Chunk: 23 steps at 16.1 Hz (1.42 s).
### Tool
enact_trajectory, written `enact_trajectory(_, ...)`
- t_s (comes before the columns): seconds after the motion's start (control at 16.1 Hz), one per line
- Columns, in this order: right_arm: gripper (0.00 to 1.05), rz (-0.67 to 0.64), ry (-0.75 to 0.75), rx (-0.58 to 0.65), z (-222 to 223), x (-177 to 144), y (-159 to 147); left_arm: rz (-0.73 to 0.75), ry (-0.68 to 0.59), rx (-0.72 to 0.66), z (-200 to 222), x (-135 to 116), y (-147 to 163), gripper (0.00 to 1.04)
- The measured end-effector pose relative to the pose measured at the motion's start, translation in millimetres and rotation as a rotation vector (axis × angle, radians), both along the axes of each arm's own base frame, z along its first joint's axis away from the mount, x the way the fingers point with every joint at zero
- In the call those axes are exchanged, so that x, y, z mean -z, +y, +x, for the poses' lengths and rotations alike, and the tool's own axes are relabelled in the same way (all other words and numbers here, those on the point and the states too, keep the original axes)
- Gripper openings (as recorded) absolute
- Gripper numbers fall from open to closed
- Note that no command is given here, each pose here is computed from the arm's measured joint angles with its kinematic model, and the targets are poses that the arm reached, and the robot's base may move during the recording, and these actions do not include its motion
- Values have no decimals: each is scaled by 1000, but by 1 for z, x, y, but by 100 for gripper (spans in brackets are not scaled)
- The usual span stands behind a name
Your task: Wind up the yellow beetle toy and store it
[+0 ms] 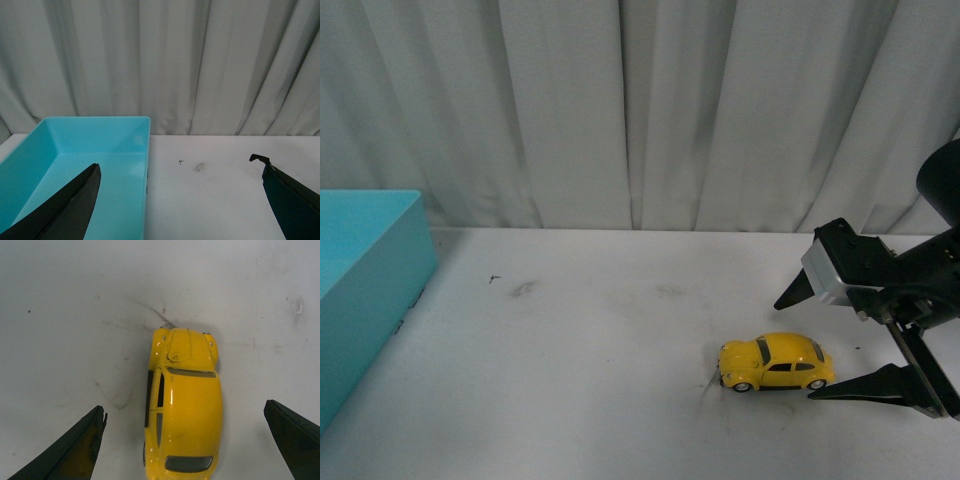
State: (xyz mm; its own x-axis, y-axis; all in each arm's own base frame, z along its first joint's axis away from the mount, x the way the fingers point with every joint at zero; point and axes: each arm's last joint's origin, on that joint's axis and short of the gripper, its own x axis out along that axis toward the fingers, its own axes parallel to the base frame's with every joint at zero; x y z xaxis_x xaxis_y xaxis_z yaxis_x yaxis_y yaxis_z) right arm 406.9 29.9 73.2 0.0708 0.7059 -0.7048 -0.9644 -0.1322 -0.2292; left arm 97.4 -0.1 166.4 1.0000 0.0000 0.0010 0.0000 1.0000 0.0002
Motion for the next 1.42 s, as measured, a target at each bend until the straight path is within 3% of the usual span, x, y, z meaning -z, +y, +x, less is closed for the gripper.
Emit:
enact_trajectory(0.68, 98, -31, 72, 71, 12, 25, 31, 0, 0, 0, 0, 0, 0, 98)
enact_trajectory(0.87, 67, -35, 81, 82, 12, 25, 31, 0, 0, 0, 0, 0, 0, 98)
enact_trajectory(1.12, 42, -26, 87, 83, 12, 25, 31, 0, 0, 0, 0, 0, 0, 98)
enact_trajectory(1.42, 42, 4, 86, 100, 7, 30, 22, 0, 0, 0, 0, 0, 0, 98)
